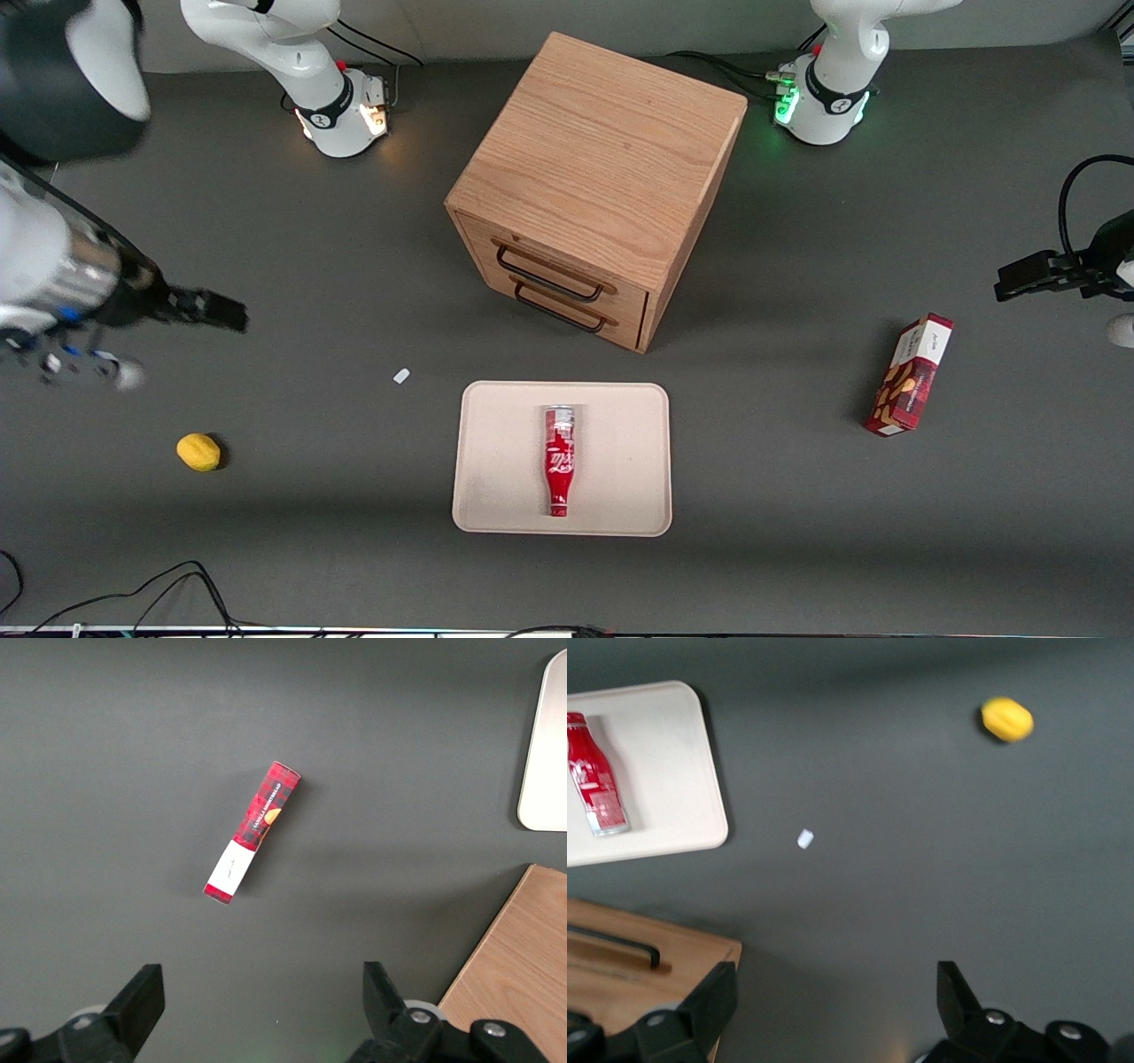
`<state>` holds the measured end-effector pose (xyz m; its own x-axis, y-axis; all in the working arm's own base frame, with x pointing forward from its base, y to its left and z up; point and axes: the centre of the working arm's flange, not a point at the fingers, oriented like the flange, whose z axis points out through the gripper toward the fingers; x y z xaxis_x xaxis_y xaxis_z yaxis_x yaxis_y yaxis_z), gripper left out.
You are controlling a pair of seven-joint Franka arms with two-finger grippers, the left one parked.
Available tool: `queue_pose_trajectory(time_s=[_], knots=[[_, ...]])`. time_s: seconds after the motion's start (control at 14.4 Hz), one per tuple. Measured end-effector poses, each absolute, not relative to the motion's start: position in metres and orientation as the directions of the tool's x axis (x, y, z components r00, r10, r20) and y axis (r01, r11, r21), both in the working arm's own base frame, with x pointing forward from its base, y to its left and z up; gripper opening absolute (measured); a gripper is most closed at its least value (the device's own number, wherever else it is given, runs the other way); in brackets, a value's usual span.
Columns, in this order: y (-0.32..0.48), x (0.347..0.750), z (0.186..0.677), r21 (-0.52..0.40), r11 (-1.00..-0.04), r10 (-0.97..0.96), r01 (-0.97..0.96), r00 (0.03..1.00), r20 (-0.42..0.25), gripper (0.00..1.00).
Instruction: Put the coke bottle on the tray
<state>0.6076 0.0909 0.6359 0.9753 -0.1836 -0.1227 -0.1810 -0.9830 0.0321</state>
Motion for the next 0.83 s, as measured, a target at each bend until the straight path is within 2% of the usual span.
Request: queue_pose_trajectory(time_s=[0.21, 0.49, 0.63, 0.83], knots=[[0.065, 0.543, 0.669, 0.019, -0.977, -0.211, -0.210, 0.967, -0.142, 1.00], [0.049, 0.464, 0.667, -0.001, -0.976, -0.215, -0.217, 0.967, -0.140, 1.00], [0.046, 0.447, 0.665, -0.009, -0.976, -0.215, -0.218, 0.968, -0.130, 1.00], [0.043, 0.449, 0.664, -0.013, -0.975, -0.220, -0.223, 0.968, -0.122, 1.00]])
